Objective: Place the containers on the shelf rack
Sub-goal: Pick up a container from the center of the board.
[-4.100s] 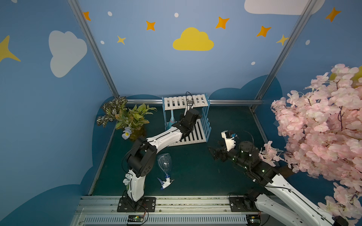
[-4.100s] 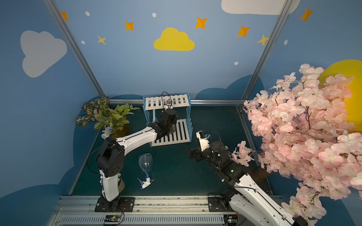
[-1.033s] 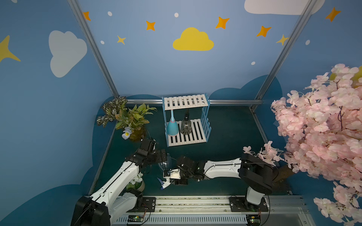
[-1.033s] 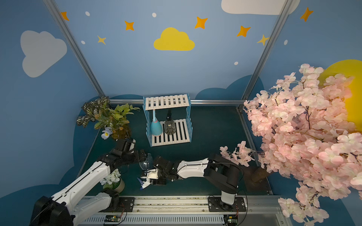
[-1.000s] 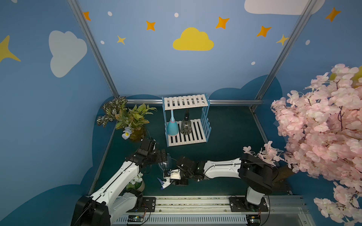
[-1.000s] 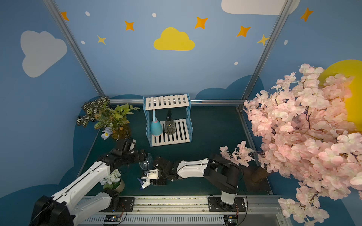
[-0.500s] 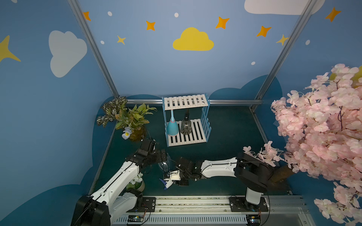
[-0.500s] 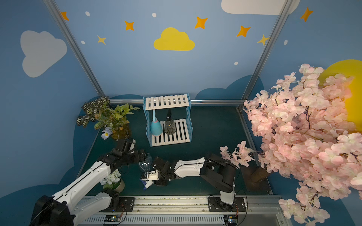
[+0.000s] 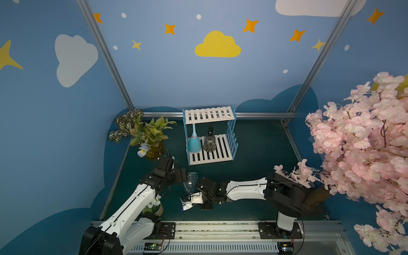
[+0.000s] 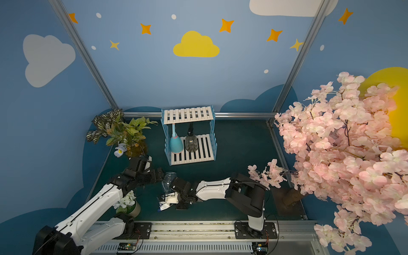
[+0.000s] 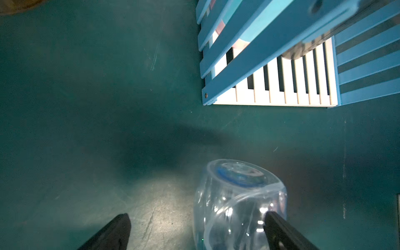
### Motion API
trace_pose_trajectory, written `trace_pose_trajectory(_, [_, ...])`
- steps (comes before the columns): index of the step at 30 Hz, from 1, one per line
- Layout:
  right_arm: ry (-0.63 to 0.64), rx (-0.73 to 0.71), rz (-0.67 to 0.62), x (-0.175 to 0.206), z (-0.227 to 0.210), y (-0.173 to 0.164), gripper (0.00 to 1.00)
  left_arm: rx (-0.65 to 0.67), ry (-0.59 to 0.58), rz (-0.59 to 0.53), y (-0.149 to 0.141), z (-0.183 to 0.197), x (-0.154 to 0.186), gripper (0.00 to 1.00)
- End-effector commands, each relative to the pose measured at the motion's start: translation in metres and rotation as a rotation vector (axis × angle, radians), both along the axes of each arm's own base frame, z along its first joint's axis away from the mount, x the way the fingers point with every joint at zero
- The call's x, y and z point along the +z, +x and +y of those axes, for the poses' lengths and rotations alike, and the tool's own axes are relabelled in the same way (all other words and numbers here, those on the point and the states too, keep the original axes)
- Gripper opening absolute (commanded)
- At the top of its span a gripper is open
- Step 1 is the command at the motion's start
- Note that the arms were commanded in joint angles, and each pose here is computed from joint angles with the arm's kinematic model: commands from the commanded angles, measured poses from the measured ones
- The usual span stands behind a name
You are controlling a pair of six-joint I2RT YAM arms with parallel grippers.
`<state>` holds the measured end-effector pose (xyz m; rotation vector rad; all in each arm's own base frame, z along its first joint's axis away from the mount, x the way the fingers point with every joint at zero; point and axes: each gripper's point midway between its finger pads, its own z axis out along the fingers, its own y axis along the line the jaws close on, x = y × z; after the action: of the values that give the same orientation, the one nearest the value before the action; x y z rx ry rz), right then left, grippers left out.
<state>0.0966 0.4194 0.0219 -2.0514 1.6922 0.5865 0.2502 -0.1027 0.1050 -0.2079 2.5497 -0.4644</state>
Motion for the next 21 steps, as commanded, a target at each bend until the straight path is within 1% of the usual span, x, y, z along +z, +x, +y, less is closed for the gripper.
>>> trace_pose_trajectory(1, [-0.006,-0.037,0.011,0.020,-0.007,0.002,0.12,-0.016,0.007,-0.089,0.009,0.001,0.029,1.00])
trace_pose_trajectory(4, [0.002,-0.056,0.034,0.034,-0.012,0.002,0.09,-0.034,0.005,-0.158,0.013,0.000,0.047,1.00])
trace_pose_trajectory(7, [-0.001,-0.095,0.086,0.045,-0.021,0.004,0.08,-0.052,0.014,-0.237,0.017,0.000,0.067,1.00])
trace_pose_trajectory(10, [0.007,-0.145,0.168,0.056,-0.032,0.006,0.08,-0.066,0.071,-0.327,0.023,0.007,0.093,1.00])
trace_pose_trajectory(12, [0.019,-0.207,0.232,0.063,-0.040,0.007,0.08,-0.088,0.100,-0.375,0.026,0.007,0.110,1.00])
trace_pose_trajectory(15, [0.049,-0.298,0.314,0.077,-0.052,0.012,0.07,-0.155,0.143,-0.447,0.029,0.004,0.131,1.00])
trace_pose_trajectory(17, [0.064,-0.372,0.380,0.087,-0.062,0.019,0.07,-0.264,0.168,-0.501,0.028,-0.008,0.144,1.00])
trace_pose_trajectory(21, [0.110,-0.525,0.537,0.106,-0.081,0.034,0.07,-0.593,0.235,-0.619,0.012,-0.048,0.162,0.99])
